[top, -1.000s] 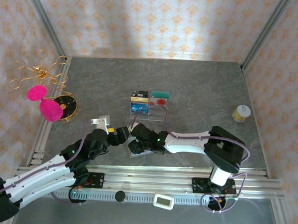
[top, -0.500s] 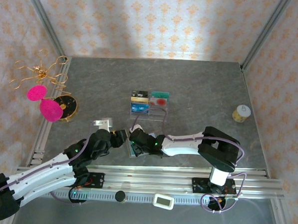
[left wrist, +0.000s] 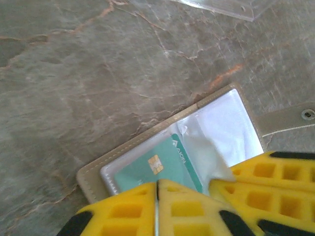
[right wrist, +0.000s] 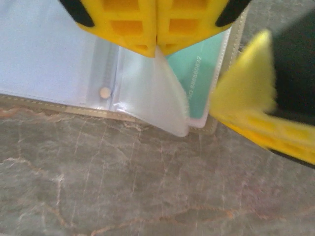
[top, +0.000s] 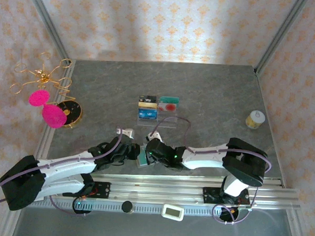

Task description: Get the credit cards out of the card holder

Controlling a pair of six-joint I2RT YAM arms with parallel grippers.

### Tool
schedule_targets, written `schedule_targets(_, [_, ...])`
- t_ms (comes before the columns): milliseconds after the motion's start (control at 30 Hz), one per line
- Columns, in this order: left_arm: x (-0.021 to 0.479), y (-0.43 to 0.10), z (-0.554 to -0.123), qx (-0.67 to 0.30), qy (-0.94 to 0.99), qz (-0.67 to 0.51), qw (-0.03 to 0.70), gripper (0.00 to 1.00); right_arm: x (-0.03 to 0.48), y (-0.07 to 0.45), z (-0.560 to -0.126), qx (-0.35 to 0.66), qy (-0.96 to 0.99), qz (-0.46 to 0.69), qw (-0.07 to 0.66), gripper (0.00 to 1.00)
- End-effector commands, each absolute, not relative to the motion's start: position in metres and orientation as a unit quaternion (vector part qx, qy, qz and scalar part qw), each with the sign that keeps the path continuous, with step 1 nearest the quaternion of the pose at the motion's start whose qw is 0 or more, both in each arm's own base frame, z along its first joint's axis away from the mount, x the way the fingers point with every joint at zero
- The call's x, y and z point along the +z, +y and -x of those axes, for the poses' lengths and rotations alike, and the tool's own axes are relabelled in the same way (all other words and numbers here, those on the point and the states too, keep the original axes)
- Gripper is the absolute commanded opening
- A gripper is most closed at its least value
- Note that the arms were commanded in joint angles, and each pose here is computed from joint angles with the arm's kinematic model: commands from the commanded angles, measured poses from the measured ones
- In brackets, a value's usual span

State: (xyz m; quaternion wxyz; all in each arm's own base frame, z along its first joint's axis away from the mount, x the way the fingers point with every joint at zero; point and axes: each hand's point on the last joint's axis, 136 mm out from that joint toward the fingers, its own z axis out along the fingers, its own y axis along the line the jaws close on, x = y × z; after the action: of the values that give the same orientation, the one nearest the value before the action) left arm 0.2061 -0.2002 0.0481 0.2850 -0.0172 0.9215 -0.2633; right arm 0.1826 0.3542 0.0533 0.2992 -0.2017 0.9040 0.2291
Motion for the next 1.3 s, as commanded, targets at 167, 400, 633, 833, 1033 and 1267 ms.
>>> schedule_targets(167, [0.047, -0.257, -0.211, -0.306, 0.917, -0.062, 0.248, 0.16, 0.102, 0.312, -0.203, 0.239, 0.882, 0.091, 0.395, 0.41])
schedule_targets(400, [0.035, -0.293, -0.217, -0.295, 0.926, -0.104, 0.211, 0.16, 0.116, 0.274, -0.206, 0.222, 0.877, 0.039, 0.424, 0.4])
schedule_targets(633, [0.055, -0.284, -0.219, -0.298, 0.921, -0.086, 0.234, 0.41, 0.116, 0.272, -0.204, 0.236, 0.88, 0.051, 0.409, 0.35])
schedule_targets(833, [0.047, -0.251, -0.208, -0.278, 0.929, -0.06, 0.238, 0.22, 0.092, 0.312, -0.193, 0.327, 0.896, 0.122, 0.274, 0.29])
schedule_targets(1033, [0.03, -0.241, -0.203, -0.265, 0.935, -0.051, 0.23, 0.09, 0.059, 0.313, -0.193, 0.317, 0.92, 0.113, 0.202, 0.24])
schedule_targets(1267, [0.012, -0.223, -0.202, -0.229, 0.946, -0.046, 0.224, 0.0, 0.042, 0.302, -0.196, 0.314, 0.928, 0.087, 0.18, 0.24])
